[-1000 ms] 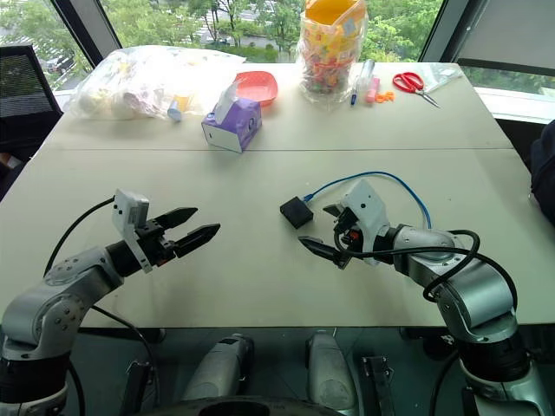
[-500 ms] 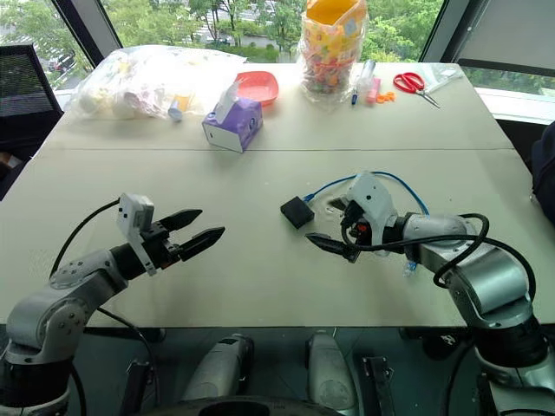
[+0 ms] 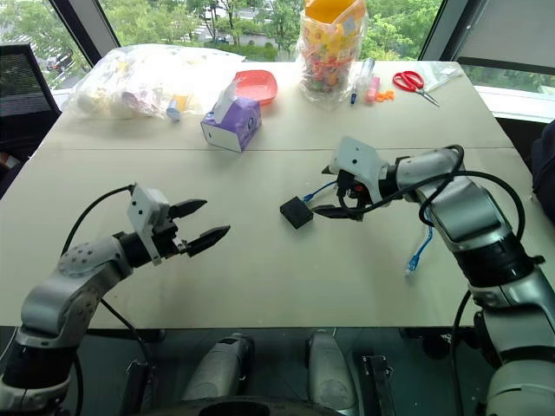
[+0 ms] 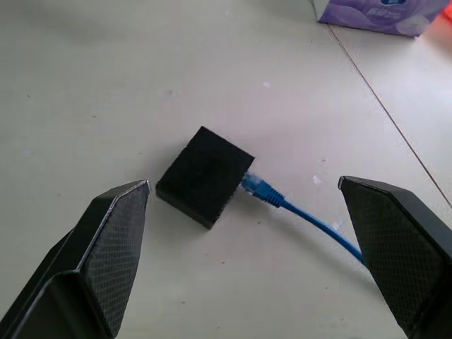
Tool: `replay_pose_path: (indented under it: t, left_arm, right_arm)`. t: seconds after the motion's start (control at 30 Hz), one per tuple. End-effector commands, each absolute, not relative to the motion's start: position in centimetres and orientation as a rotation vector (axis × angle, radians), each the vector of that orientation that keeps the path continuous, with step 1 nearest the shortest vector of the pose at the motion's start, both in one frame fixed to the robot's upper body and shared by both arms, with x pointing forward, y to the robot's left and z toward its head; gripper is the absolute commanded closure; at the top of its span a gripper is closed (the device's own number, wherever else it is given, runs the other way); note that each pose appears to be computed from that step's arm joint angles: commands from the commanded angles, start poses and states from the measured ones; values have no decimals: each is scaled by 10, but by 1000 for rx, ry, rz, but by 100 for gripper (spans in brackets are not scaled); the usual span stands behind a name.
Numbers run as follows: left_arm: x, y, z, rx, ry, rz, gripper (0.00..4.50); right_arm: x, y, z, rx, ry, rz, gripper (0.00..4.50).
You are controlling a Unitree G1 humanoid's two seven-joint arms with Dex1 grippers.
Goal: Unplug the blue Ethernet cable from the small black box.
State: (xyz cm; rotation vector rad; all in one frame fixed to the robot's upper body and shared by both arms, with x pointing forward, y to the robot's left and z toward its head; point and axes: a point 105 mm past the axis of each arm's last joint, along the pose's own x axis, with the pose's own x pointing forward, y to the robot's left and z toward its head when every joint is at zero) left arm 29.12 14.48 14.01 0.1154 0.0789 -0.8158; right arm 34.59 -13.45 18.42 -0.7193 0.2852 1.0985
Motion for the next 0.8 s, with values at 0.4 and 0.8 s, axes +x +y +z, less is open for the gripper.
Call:
replay_pose_path:
  t: [0.4,0.8]
  left_arm:
    - [289,132,157,215,-32,-848,7]
    - [290,137,161,230,-57,-789,0]
  right_arm:
    - [403,-100,154,-1243,311,1288,0]
    - [408,-80,134,-1164,486,1347,135]
